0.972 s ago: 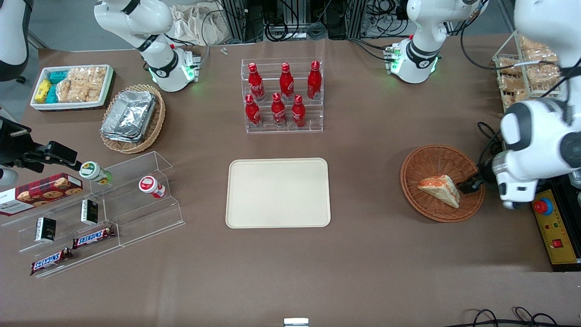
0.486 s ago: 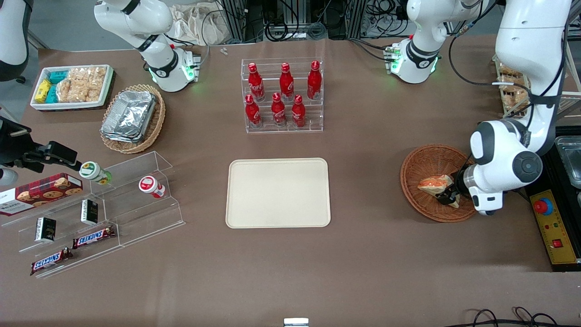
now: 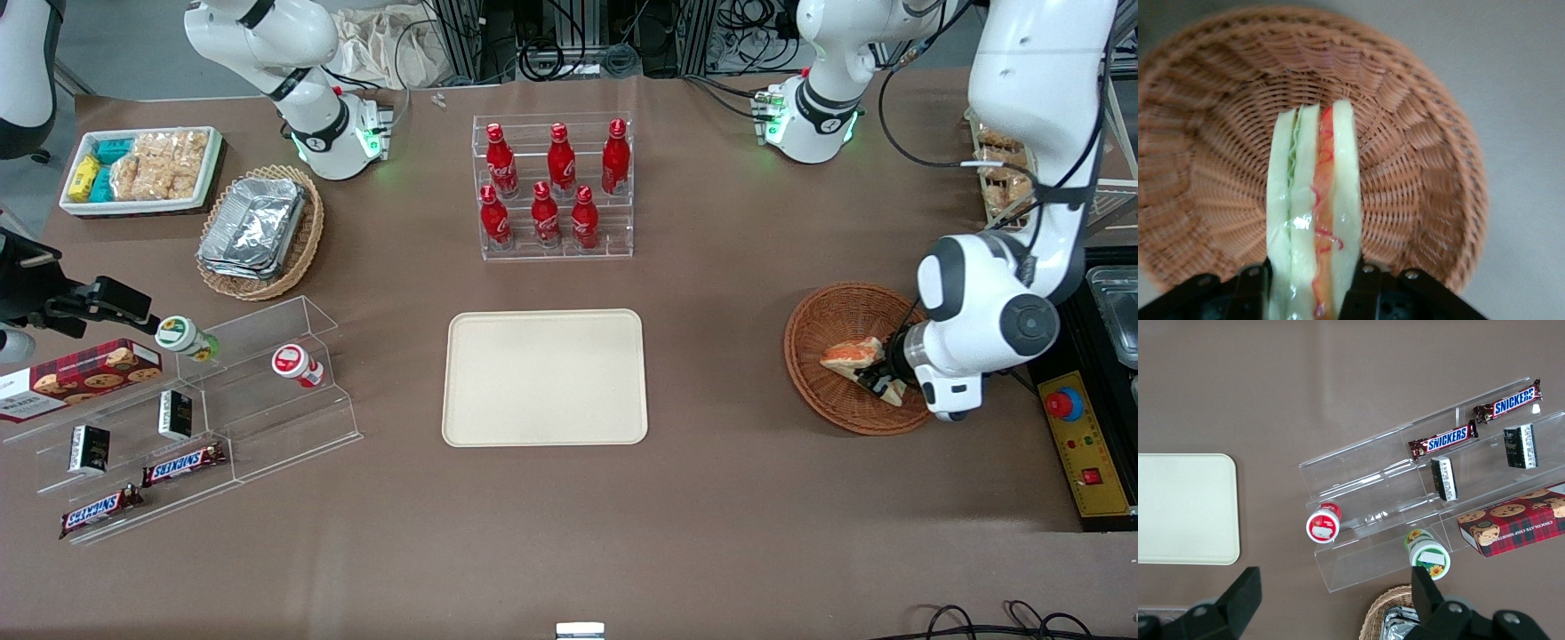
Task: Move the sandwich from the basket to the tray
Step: 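Lift the sandwich and carry it toward the cream tray, then lower the sandwich onto the tray and open the left gripper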
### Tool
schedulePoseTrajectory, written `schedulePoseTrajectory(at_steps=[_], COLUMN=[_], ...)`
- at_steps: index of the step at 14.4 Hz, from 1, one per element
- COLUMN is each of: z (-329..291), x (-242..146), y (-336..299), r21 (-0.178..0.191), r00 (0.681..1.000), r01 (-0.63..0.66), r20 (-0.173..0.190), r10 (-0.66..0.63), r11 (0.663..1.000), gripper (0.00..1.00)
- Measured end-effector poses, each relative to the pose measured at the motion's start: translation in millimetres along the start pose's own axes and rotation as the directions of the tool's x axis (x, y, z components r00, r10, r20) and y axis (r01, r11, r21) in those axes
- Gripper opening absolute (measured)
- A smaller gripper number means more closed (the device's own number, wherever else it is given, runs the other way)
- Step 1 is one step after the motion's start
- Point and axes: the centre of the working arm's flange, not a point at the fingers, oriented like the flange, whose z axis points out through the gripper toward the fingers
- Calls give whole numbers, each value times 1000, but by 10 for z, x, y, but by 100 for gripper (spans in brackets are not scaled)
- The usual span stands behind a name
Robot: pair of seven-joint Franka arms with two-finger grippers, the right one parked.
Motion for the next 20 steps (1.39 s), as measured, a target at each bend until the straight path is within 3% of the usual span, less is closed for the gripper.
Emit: schedulePoseTrajectory(at_steps=[4,5,7,10,13,16,18,20], z=[-1502,-1743,-1858,-1491,-1008,-580,-100,415], x=[-536,-761,-1298,-2206,-2927,-3226,-3382,-3535], y=[100,187,489,1066,1610,2048,2310,2459], r21=[59,60,55,56,54,36,45,50], r00=[982,967,923,829,722,645,586,552], r01=[-181,-250,-382,-559,-691,-763,-808,-830], r20=[60,65,69,76,10,-4,-47,-57], r10=[178,246,378,554,691,764,809,832], r11=[982,966,923,827,721,645,588,555], gripper=[26,20,20,20,20,20,20,20])
